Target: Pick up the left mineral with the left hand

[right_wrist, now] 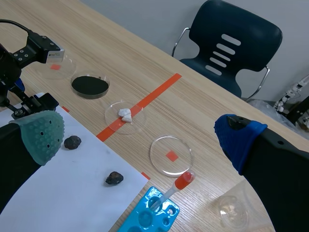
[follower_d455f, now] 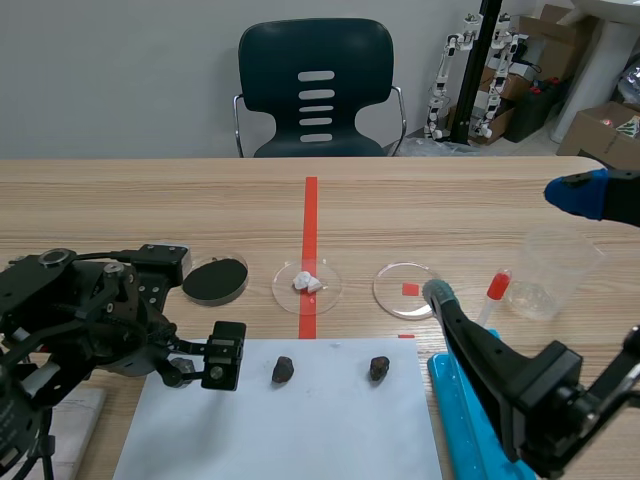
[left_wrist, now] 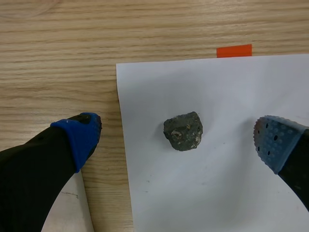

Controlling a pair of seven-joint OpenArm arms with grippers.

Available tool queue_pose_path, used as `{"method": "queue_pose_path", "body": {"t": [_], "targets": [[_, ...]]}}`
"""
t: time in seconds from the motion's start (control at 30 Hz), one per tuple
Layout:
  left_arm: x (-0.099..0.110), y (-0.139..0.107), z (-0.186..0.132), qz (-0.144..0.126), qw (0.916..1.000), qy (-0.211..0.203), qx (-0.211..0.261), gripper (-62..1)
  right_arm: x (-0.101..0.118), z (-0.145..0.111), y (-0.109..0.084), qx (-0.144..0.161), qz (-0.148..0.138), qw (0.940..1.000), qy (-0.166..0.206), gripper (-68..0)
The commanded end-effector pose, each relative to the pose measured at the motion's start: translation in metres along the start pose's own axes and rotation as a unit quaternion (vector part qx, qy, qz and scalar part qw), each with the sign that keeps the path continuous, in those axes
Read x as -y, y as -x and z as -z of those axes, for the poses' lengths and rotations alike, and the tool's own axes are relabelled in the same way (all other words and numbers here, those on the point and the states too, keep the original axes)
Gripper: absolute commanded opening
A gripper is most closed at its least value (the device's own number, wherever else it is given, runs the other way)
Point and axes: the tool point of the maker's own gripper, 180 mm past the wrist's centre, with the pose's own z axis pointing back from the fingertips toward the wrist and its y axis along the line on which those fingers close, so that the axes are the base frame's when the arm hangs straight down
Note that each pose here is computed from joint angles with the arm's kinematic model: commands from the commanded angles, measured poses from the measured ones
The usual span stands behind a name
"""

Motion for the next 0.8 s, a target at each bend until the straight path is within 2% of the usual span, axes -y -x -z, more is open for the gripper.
{"method": "queue_pose_path", "body": {"t": [0.0, 0.1, 0.2, 0.3, 0.67, 0.7, 0.77], "targets": [[0.0056, -0.0077, -0.0025, 0.003, 0.9999, 0.006, 0.015, 1.4, 0.0036, 0.0018, -0.0116, 0.020, -0.003, 0.9998, 0.006, 0.4], [0.0058, -0.0076, -0.0025, 0.003, 0.9999, 0.006, 0.015, 0.5, 0.0036, 0.0018, -0.0116, 0.020, -0.003, 0.9998, 0.006, 0.4], [0.0057, -0.0073, -0.0022, 0.003, 0.9999, 0.006, 0.014, -7.6, 0.0036, 0.0018, -0.0116, 0.020, -0.003, 0.9998, 0.006, 0.4], [0.0045, -0.0046, -0.0004, 0.003, 0.9999, 0.004, 0.010, -11.5, 0.0036, 0.0018, -0.0116, 0.020, -0.003, 0.9998, 0.006, 0.4], [0.0024, 0.0016, 0.0033, 0.002, 1.0000, 0.000, -0.002, -12.0, 0.0036, 0.0018, -0.0116, 0.020, -0.003, 0.9998, 0.006, 0.4], [0.0024, 0.0014, 0.0033, 0.002, 1.0000, 0.000, -0.002, -13.8, 0.0036, 0.0018, -0.0116, 0.020, -0.003, 0.9998, 0.006, 0.4], [0.0025, 0.0006, 0.0031, 0.003, 1.0000, 0.001, -0.001, -21.5, 0.0036, 0.0018, -0.0116, 0.020, -0.003, 0.9998, 0.006, 0.4]]}}
